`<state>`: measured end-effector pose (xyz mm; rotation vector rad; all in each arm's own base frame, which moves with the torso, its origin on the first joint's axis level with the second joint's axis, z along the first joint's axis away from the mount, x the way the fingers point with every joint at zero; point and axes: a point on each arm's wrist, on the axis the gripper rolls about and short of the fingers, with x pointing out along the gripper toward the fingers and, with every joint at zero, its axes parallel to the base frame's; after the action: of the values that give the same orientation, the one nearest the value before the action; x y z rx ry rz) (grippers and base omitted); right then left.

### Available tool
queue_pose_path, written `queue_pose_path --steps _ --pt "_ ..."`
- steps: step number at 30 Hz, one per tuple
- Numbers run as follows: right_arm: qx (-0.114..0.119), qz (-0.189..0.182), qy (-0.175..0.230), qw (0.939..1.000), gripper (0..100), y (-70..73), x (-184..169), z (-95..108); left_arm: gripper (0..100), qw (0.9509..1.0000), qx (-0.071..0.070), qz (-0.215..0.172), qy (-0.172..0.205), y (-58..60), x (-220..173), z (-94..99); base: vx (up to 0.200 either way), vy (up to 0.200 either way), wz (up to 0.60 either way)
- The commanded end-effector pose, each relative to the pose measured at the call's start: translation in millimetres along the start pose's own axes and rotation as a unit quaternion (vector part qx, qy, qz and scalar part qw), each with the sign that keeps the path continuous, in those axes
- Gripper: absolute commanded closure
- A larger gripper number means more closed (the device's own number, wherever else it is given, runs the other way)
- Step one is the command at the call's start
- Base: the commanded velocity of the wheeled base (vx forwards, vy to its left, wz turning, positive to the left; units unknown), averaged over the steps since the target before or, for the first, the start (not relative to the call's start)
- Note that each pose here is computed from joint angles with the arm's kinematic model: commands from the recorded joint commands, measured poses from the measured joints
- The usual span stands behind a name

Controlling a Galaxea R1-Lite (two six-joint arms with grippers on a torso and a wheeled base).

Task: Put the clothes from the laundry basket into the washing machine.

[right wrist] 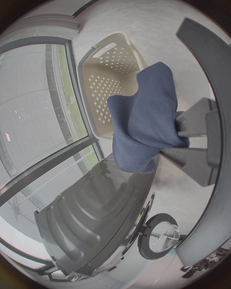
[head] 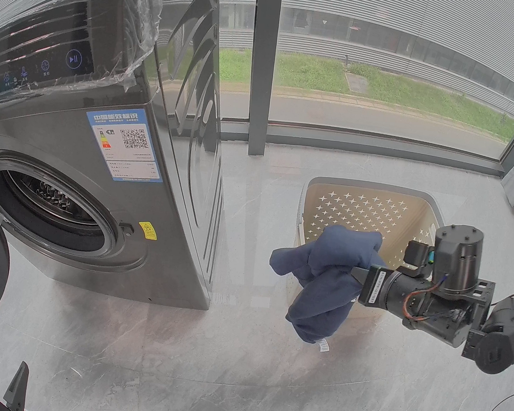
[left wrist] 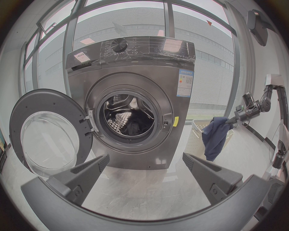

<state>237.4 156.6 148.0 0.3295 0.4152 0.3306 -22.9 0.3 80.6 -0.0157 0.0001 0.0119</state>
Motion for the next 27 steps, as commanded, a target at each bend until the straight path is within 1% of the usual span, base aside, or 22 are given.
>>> queue_pose_path --steps 1,3,4,5,7,10,12,13,14,18,20,22,23,24,25,26,27 --pt "0.003 0.072 -0.068 0.9951 100 5.4 -68 25 0 1.0000 -0.001 0.001 0.003 0.1 0 -4.7 0.000 0.000 0.00" --pt "0.003 0.088 -0.071 0.9936 100 3.6 -79 25 0 1.0000 -0.001 0.001 0.003 0.1 0 -4.7 0.000 0.000 0.00" --pt "0.003 0.089 -0.071 0.9935 100 3.1 -81 24 0 1.0000 -0.001 0.001 0.003 0.1 0 -4.7 0.000 0.000 0.00" --pt "-0.003 0.104 -0.070 0.9921 100 4.2 -88 25 0 1.0000 0.000 -0.002 0.002 0.0 0 -4.7 0.000 0.000 0.00" --pt "-0.021 0.118 -0.074 0.9900 100 8.6 -92 24 0 1.0000 0.000 -0.002 0.002 0.0 0 -4.7 0.000 0.000 0.00" --pt "-0.039 0.139 -0.090 0.9854 100 13.7 -103 28 0 1.0000 0.004 -0.005 0.001 -0.2 0 -4.6 0.000 0.000 0.00" --pt "-0.039 0.146 -0.094 0.9840 100 14.5 -107 29 0 1.0000 0.004 -0.005 0.002 -0.2 0 -4.5 0.000 0.000 0.00" --pt "-0.039 0.157 -0.101 0.9816 100 17.1 -113 30 0 1.0000 0.003 -0.005 0.001 -0.2 0 -4.6 0.000 0.000 0.00" --pt "-0.039 0.162 -0.103 0.9806 100 18.2 -115 31 0 1.0000 0.003 -0.005 0.002 -0.2 0 -4.5 0.000 0.000 0.00" --pt "-0.046 0.188 -0.102 0.9759 100 21.9 -122 30 0 1.0000 0.003 -0.005 0.001 -0.2 0 -4.6 0.000 0.000 0.00" --pt "-0.054 0.192 -0.103 0.9744 100 22.1 -123 30 0 1.0000 0.003 -0.005 0.001 -0.2 0 -4.6 0.000 0.000 0.00" --pt "-0.057 0.194 -0.105 0.9737 100 22.5 -123 31 0 1.0000 0.003 -0.005 0.002 -0.2 0 -4.5 0.000 0.000 0.00" --pt "-0.060 0.202 -0.107 0.9716 100 23.3 -123 32 0 1.0000 0.003 -0.005 0.001 -0.2 0 -4.6 0.000 0.000 0.00" --pt "-0.060 0.204 -0.107 0.9711 100 23.3 -123 31 0 1.0000 0.003 -0.005 0.001 -0.2 0 -4.6 0.000 0.000 0.00" --pt "-0.064 0.220 -0.114 0.9666 100 24.9 -125 32 0 1.0000 0.003 -0.005 0.001 -0.2 0 -4.6 0.000 0.000 0.00" --pt "-0.065 0.222 -0.114 0.9662 100 24.8 -125 32 0 1.0000 0.003 -0.005 0.001 -0.2 0 -4.6 0.000 0.000 0.00" --pt "-0.071 0.236 -0.122 0.9614 100 26.0 -127 31 0 1.0000 0.003 -0.005 0.002 -0.2 0 -4.5 0.000 0.000 0.00"
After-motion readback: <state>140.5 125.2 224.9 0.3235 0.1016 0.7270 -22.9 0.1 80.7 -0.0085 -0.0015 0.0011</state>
